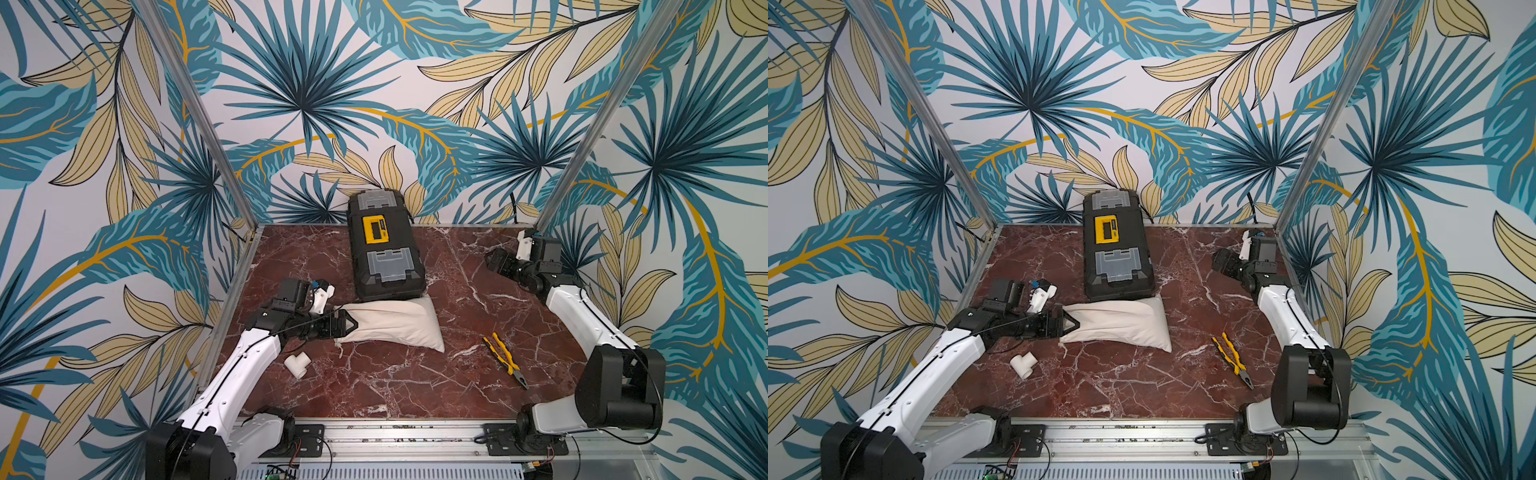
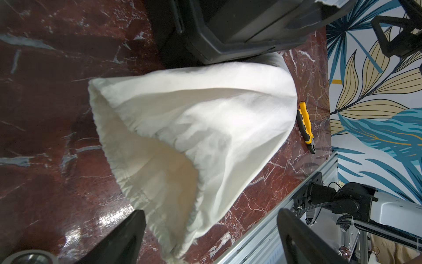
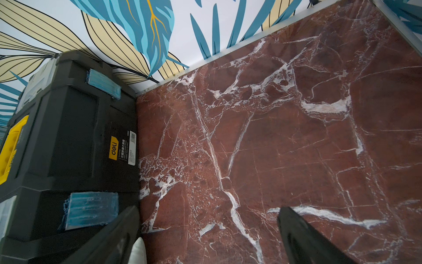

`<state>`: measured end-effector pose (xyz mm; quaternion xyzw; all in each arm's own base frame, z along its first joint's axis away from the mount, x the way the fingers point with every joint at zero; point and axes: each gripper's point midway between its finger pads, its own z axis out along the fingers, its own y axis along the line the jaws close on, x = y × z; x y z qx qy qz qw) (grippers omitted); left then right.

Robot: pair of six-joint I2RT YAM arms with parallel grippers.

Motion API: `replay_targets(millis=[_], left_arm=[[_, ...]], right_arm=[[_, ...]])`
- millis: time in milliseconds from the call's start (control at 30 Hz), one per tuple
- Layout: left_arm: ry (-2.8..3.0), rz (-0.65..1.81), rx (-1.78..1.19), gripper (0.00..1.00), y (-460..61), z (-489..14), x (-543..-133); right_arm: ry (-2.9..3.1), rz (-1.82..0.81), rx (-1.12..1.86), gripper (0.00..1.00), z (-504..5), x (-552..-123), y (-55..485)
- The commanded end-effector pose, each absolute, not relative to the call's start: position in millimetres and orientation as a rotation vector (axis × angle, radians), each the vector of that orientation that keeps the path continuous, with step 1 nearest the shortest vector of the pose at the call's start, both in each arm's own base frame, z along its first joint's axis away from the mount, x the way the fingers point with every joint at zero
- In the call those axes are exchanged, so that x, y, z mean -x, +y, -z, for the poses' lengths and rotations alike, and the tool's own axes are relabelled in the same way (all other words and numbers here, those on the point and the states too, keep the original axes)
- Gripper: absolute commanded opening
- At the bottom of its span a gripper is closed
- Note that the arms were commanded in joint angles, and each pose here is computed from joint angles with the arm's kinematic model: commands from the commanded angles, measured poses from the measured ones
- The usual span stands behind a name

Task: Close the soil bag
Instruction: Adjust the soil bag at the center of the board.

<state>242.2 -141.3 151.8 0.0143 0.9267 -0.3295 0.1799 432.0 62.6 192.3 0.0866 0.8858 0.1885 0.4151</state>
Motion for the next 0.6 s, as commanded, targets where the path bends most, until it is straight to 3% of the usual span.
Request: replay_targets(millis=[0, 167, 300, 567], left_arm=[[2.632, 0.940, -0.093, 0.92, -147.4, -150.6, -238.5], [2.653, 0.932, -0.202, 0.90, -164.2, -148.2, -223.5], [2.671, 0.905, -0.241, 0.83, -170.1, -145.8, -219.4], [2.655, 0.906, -0.250, 0.46, -172.5, -150.8, -225.0]], right_arm=[[2.222, -0.469, -0.204, 0.99, -192.6, -425.4, 63.7], [2.260, -0.464, -0.214, 0.99, -179.8, -426.2, 63.6], [2.287, -0.471, -0.222, 0.99, -169.5, -427.0, 64.6], [2.277, -0.489, -0.243, 0.99, -170.1, -426.4, 66.0]])
